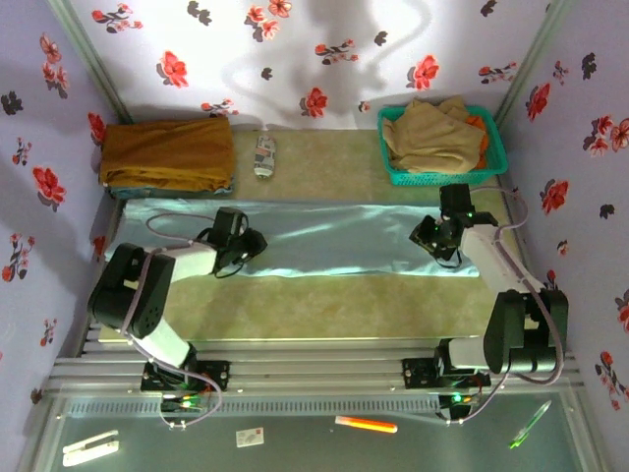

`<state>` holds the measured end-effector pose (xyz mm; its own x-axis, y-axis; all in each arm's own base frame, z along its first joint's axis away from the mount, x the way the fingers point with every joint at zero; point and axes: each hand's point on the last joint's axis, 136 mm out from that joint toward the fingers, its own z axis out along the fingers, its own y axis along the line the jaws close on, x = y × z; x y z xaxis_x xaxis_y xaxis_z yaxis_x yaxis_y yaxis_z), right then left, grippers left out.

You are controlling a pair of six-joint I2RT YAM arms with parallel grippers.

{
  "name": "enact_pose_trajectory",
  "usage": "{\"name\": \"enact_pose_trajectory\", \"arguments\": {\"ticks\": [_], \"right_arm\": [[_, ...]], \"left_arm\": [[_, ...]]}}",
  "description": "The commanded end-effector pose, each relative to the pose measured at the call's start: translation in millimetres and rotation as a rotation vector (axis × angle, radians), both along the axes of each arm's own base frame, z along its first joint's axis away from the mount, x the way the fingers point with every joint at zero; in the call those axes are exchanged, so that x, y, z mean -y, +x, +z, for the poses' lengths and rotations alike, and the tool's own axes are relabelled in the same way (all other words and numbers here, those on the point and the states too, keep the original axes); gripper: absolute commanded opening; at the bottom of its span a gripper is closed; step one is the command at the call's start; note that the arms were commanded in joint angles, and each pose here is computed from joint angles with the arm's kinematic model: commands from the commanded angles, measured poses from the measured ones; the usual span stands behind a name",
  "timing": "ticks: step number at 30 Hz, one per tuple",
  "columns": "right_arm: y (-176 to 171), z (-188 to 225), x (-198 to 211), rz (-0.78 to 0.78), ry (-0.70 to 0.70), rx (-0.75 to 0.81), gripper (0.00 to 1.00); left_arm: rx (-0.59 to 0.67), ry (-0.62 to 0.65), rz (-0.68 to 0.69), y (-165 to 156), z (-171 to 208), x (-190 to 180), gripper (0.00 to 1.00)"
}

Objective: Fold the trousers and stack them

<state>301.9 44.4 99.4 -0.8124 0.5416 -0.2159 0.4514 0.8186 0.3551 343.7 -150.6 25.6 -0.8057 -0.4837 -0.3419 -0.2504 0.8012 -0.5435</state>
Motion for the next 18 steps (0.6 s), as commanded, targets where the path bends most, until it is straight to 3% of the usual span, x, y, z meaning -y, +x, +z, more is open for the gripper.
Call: {"name": "enact_pose_trajectory", "arguments": {"ticks": [1,5,12,18], "right_arm": [[2,1,15,0.025,-0.112,-0.025,0.4],[10,-10,21,0.022,-0.142,-0.052,0.39],[12,-63,30,-0.061,-0.071,-0.179,0.04],[11,-92,52,-0.133,-0.035,-0.266,0.01]], "left_arm": [[-0.129,0.146,0.003,-32,-27,-35,0.22],[-0.102,0.141,-0.038,-26,-9,-30,0.24],[-0.084,0.125,-0.042,-24,-3,-28,0.24],[-0.081,0.109,-0.029,-28,-5,-32,0.24]]}}
